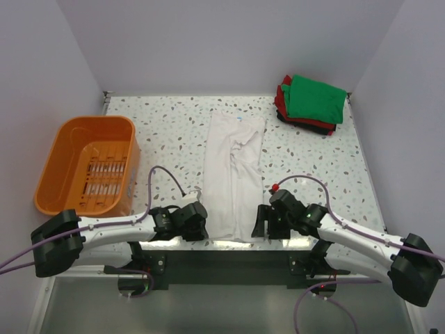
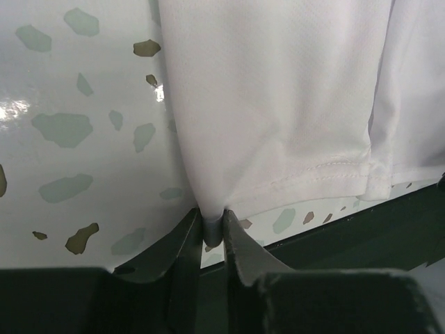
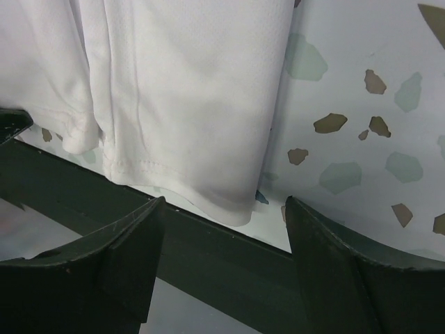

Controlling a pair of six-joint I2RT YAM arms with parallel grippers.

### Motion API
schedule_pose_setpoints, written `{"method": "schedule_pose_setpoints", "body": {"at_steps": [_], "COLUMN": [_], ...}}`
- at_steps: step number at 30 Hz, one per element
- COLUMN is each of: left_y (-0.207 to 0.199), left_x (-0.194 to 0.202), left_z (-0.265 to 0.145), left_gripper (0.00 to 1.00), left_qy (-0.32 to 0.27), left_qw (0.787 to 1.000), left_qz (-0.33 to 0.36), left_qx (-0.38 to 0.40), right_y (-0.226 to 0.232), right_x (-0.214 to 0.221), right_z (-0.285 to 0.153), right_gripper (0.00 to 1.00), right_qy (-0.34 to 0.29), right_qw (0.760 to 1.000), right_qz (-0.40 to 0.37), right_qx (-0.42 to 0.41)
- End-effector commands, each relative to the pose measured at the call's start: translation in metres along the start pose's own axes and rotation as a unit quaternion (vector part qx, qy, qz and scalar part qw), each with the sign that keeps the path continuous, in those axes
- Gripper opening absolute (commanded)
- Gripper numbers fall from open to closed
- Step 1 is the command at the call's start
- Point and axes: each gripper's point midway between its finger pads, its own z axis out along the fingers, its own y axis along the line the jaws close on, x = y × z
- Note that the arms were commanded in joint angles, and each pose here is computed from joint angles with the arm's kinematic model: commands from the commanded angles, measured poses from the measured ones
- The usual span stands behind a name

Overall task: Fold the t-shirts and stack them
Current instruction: Fold the tshirt

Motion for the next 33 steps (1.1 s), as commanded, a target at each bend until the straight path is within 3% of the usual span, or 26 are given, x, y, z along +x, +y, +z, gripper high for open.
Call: {"method": "schedule_pose_setpoints", "body": {"at_steps": [1, 6, 7, 12, 13, 15, 28, 33], "left_y": [0.006, 0.01, 0.011, 0.011, 0.011, 0.011, -0.009, -0.013], "left_x": [0.005, 0.01, 0.011, 0.012, 0.012, 0.013, 0.032, 0.029], "left_z": [0.006, 0.01, 0.01, 0.009, 0.009, 0.007, -0.018, -0.018], "left_gripper": [0.21, 0.03, 0.0, 0.0, 0.0, 0.0, 0.0, 0.0], "left_qy": [0.007, 0.015, 0.018, 0.019, 0.02, 0.023, 0.074, 0.071], "left_qw": [1.0, 1.0, 1.0, 1.0, 1.0, 1.0, 0.993, 0.993], "left_qz": [-0.007, -0.011, -0.014, -0.009, -0.009, 0.002, 0.05, 0.054], "left_qx": [-0.005, -0.012, -0.013, -0.009, -0.009, -0.006, 0.075, 0.072], "right_y": [0.007, 0.002, 0.0, -0.006, -0.007, -0.004, 0.008, 0.013], "right_x": [0.004, 0.012, 0.012, 0.01, 0.009, 0.007, 0.057, 0.047], "right_z": [0.003, 0.008, 0.009, 0.014, 0.015, 0.013, -0.019, -0.021], "right_gripper": [0.72, 0.59, 0.53, 0.29, 0.15, 0.0, 0.0, 0.0], "right_qy": [0.009, 0.02, 0.019, 0.013, 0.009, 0.002, 0.094, 0.074], "right_qw": [1.0, 1.0, 1.0, 0.999, 0.999, 1.0, 0.994, 0.996], "right_qz": [0.01, 0.019, 0.022, 0.03, 0.029, 0.027, 0.016, 0.007], "right_qx": [-0.018, -0.01, -0.005, 0.009, 0.011, 0.003, -0.054, -0.049]}}
